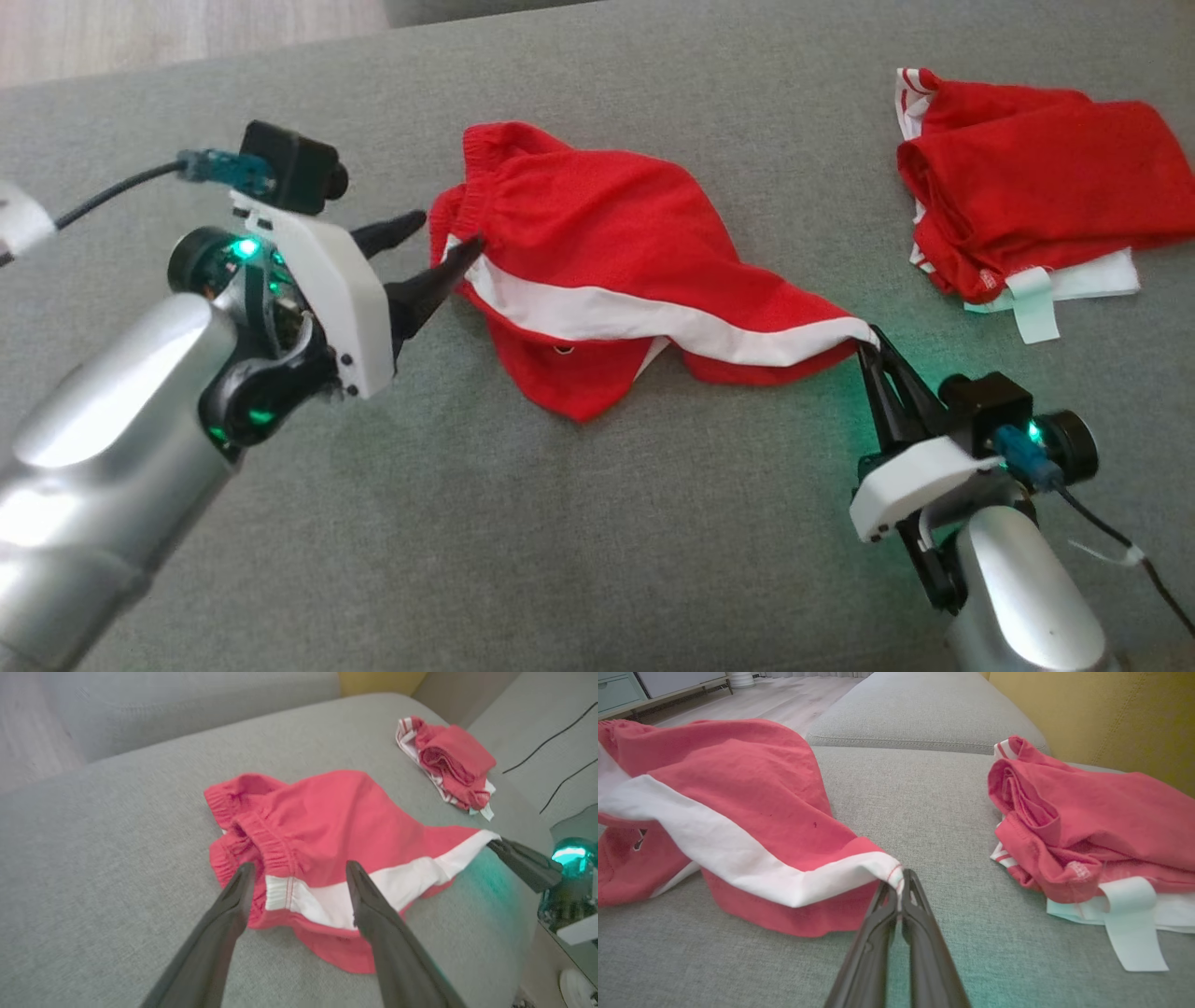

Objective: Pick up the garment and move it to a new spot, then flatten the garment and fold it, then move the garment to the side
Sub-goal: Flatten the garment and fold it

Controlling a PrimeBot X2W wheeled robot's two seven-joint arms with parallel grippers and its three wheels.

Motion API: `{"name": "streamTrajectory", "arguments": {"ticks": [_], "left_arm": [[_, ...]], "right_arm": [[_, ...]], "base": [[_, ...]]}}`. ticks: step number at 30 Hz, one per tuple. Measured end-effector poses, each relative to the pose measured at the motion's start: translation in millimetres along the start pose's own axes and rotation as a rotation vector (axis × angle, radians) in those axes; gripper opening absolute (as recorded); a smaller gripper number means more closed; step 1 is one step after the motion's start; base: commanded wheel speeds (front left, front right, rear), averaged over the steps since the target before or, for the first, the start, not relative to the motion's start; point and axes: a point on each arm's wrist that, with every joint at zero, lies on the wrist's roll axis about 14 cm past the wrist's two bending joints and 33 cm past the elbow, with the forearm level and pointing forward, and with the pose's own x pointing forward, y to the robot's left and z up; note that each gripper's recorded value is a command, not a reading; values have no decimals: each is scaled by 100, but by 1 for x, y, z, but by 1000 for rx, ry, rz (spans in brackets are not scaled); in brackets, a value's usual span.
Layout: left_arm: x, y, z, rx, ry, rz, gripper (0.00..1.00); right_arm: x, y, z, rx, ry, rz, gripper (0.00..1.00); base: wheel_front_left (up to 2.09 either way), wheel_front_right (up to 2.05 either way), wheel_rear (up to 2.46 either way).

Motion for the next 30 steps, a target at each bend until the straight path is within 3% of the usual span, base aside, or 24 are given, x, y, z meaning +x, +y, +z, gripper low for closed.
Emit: {"name": "streamTrajectory", "arguments": {"ticks": [12,25,26,27,28,30], "left_arm": [[14,1,-33,13,194,-56,100],[29,3,-39,-11,233,-81,100],[30,1,-42,-13,244,-87,86],[29,0,-45,-16,257,-92,40],[29,-1,-47,-20,263,-95,0],[28,-3,-48,-29,269,-104,0]], "right_arm": [[4,-4,-6,3,15,-7,0],[5,-10,-9,9,21,-20,0],[5,-10,-10,9,24,-21,0],[5,-10,-10,9,25,-21,0],[4,-10,-11,9,25,-22,0],[4,-11,-10,9,25,-22,0]], "base": [[0,0,0],[0,0,0],[0,0,0],[0,0,0],[0,0,0],[0,0,0]]}}
